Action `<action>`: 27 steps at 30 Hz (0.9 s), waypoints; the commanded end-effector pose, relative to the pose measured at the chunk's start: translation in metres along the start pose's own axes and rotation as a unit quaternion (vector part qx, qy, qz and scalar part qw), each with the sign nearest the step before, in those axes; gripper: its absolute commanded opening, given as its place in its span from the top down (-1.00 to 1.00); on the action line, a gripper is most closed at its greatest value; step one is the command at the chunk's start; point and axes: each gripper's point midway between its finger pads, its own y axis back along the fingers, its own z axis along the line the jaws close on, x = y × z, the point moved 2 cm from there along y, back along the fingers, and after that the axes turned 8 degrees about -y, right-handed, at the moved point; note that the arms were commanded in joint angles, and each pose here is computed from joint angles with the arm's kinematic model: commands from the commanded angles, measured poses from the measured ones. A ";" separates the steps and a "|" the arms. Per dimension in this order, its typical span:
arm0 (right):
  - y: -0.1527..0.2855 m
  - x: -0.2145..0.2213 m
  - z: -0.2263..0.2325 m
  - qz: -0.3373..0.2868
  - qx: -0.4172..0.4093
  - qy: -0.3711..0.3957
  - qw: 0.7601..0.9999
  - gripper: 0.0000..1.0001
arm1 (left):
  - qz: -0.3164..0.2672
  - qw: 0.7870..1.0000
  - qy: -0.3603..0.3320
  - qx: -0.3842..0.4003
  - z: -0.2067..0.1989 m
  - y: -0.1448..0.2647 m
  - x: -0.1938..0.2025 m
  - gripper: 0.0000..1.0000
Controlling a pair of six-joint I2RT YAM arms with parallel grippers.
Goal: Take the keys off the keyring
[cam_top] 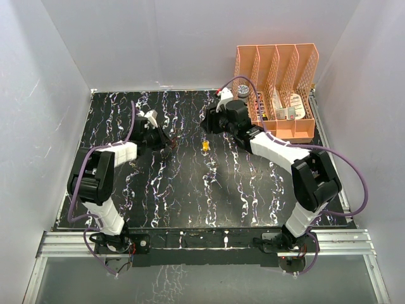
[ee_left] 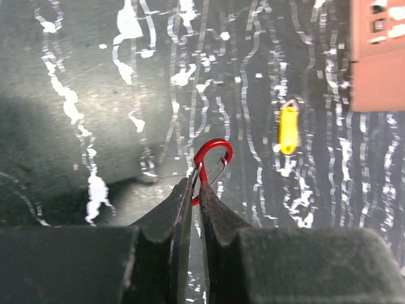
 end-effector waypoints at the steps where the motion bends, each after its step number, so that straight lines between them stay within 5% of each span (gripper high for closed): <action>1: -0.004 -0.002 0.028 -0.022 -0.087 -0.041 0.995 0.17 | -0.049 0.994 -0.005 0.099 -0.041 0.025 -0.028 0.85; 7: -0.012 0.007 0.040 -0.004 -0.119 -0.050 0.992 0.10 | -0.076 0.977 0.015 0.199 -0.071 0.040 -0.036 0.78; 15: 0.007 -0.011 0.058 -0.052 -0.156 -0.050 0.985 0.07 | -0.096 0.955 0.020 0.279 -0.101 0.063 -0.050 1.00; 27: 0.010 -0.020 0.088 -0.066 -0.193 -0.048 0.978 0.09 | -0.105 0.955 0.008 0.279 -0.108 0.077 -0.057 1.00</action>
